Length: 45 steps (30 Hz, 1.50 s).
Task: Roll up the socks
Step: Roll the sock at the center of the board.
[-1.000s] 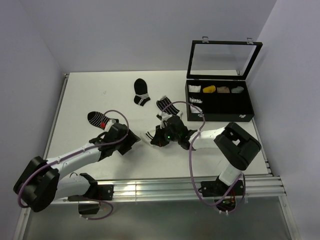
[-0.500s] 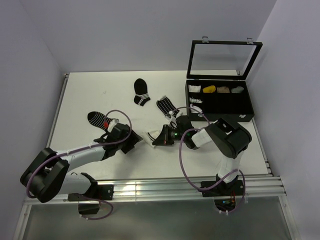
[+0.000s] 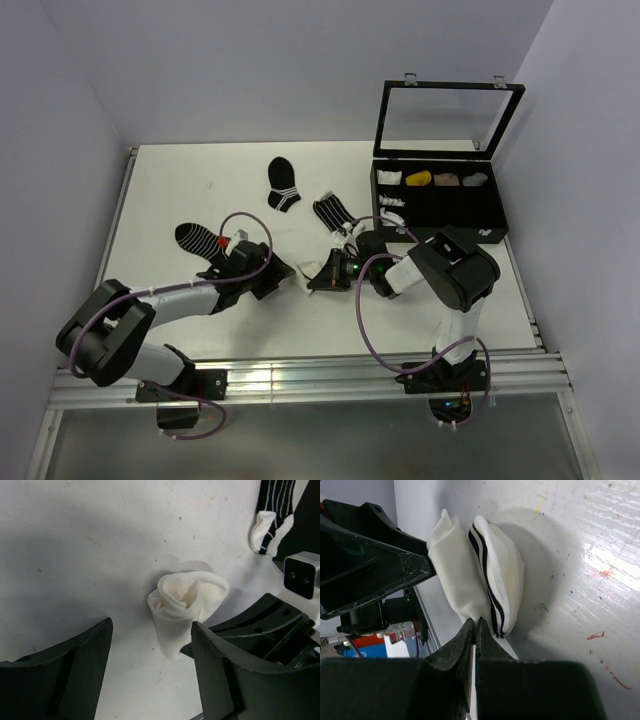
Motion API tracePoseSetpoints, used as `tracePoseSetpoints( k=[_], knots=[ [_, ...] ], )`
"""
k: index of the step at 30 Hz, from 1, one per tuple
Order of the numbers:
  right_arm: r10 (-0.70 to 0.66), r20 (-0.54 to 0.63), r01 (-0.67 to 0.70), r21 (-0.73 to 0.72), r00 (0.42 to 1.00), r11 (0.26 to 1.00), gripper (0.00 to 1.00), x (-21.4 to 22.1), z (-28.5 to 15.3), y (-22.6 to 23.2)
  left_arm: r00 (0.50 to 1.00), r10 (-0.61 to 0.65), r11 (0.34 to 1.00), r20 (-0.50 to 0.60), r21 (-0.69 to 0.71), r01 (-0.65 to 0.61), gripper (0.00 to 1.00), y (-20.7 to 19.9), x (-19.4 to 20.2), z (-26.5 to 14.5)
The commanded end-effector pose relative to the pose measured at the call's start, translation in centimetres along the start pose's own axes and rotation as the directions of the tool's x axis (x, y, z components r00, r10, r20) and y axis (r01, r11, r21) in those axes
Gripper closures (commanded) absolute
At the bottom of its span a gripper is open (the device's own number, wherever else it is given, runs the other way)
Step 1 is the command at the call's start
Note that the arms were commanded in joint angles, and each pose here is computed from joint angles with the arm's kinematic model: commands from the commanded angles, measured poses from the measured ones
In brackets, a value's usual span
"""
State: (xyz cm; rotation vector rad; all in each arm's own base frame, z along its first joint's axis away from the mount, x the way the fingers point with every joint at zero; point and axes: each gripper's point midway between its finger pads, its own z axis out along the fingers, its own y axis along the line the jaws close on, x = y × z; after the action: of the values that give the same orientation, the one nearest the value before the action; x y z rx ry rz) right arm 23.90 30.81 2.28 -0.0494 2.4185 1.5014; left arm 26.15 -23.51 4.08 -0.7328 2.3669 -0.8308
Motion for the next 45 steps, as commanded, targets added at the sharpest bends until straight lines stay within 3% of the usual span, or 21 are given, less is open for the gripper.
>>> tracePoseSetpoints(
  k=[1, 12, 20, 26, 30, 32, 34, 38, 45],
  knots=[
    [0.020, -0.022, -0.018, 0.065, 1.000, 0.998, 1.00, 0.5, 0.2, -1.9, 1.000, 0.023, 0.999, -0.006, 0.031, -0.023, 0.31, -0.9, -0.1, 0.8],
    [0.007, -0.041, -0.002, 0.125, 0.999, 0.992, 1.00, 0.5, 0.2, -2.9, 0.999, 0.005, 0.995, -0.034, -0.097, -0.009, 0.42, 2.0, 0.8, 2.5],
    [-0.043, -0.043, 0.049, 0.160, 0.998, 0.986, 0.97, 0.3, -0.2, -2.9, 0.998, 0.003, 0.986, -0.070, -0.165, -0.014, 0.72, 3.1, 1.5, 3.2],
    [-0.243, -0.006, 0.236, 0.262, 0.970, 0.936, 0.84, -1.1, -1.3, -1.5, 0.997, 0.046, 0.977, -0.067, -0.205, -0.059, 0.92, 2.6, 1.2, 2.4],
    [-0.435, 0.062, 0.388, 0.350, 0.898, 0.853, 0.66, -2.9, -2.7, 1.5, 0.993, 0.100, 0.969, -0.057, -0.223, -0.110, 0.96, 1.7, 0.8, 1.7],
    [-0.538, 0.079, 0.452, 0.450, 0.839, 0.770, 0.59, -4.0, -3.6, 1.8, 0.991, 0.119, 0.965, -0.061, -0.228, -0.130, 0.98, 1.3, 0.7, 1.4],
    [-0.634, 0.078, 0.539, 0.453, 0.770, 0.710, 0.49, -3.5, -3.7, 3.9, 0.989, 0.134, 0.963, -0.063, -0.229, -0.145, 0.98, 0.9, 0.5, 1.1],
    [-0.728, 0.093, 0.614, 0.469, 0.680, 0.634, 0.47, -3.5, -4.0, 5.6, 0.984, 0.160, 0.955, -0.072, -0.242, -0.173, 0.99, 0.8, 0.4, 0.9],
    [-0.834, 0.017, 0.742, 0.447, 0.551, 0.499, 0.46, -1.6, -1.8, 6.7, 0.981, 0.168, 0.946, -0.096, -0.263, -0.188, 0.99, 0.9, 0.5, 0.9]
  ],
)
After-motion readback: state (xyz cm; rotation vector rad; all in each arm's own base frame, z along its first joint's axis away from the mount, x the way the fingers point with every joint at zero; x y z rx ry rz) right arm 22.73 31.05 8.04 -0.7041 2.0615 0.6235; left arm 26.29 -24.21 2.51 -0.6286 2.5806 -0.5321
